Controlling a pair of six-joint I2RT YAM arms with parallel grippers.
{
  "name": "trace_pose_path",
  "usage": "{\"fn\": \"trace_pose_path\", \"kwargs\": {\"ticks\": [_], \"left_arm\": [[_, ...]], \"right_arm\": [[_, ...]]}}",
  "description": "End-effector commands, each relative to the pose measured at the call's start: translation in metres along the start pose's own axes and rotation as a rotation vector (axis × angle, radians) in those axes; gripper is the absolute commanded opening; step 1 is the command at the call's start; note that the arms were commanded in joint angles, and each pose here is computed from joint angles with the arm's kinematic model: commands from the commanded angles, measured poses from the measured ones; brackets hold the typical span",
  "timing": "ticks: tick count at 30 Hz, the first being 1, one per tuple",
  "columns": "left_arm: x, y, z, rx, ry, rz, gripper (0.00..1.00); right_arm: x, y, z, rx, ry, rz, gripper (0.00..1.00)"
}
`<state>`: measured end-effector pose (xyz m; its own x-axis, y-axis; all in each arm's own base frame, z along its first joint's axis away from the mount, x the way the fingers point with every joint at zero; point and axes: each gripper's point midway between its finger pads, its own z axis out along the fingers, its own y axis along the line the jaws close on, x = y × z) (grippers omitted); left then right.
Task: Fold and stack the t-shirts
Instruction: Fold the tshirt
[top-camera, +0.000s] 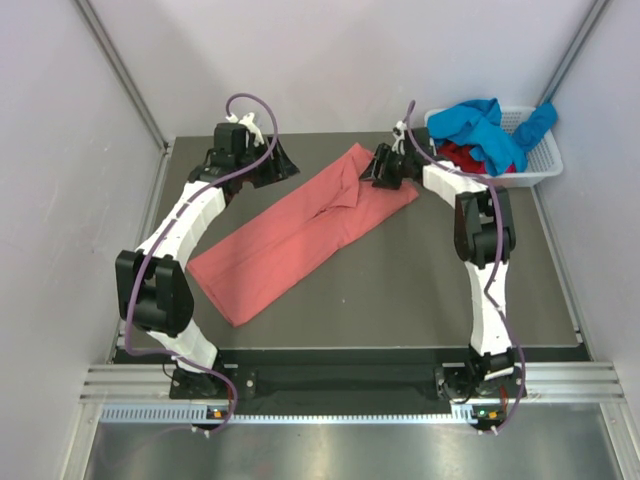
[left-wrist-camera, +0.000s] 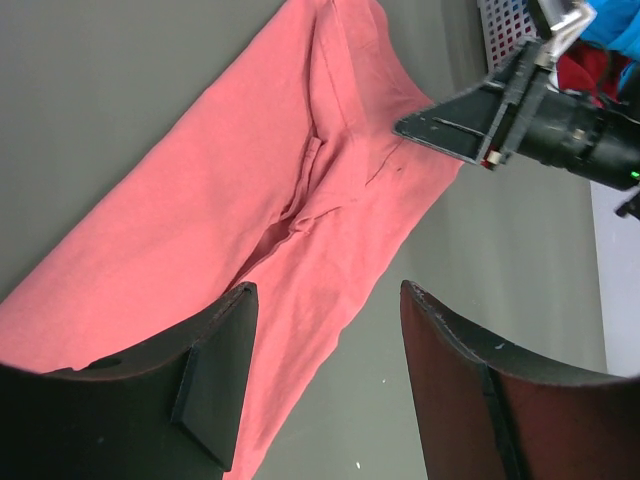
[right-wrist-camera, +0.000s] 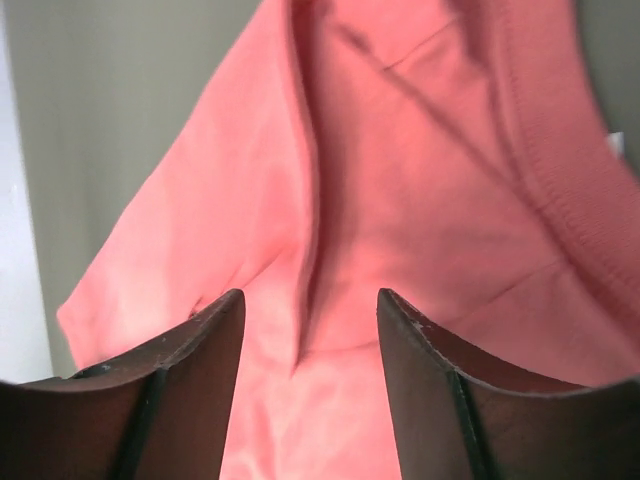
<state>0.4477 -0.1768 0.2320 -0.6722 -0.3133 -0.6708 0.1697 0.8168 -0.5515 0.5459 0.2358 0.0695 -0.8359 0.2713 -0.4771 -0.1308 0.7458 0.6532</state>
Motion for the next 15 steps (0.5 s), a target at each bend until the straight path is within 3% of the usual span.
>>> {"fn": "trace_pose_path", "kwargs": {"ticks": [1, 15], "left_arm": [[-0.028, -0.026, -0.024, 0.065, -0.077, 0.016, 0.64], [-0.02, -0.023, -0.024, 0.064, -0.065, -0.004, 0.63]], "right_arm": [[-0.018, 0.037, -0.035, -0.092, -0.064, -0.118, 0.56], [-0.002, 0.037, 0.006, -0.147, 0.01, -0.079, 0.56]]}}
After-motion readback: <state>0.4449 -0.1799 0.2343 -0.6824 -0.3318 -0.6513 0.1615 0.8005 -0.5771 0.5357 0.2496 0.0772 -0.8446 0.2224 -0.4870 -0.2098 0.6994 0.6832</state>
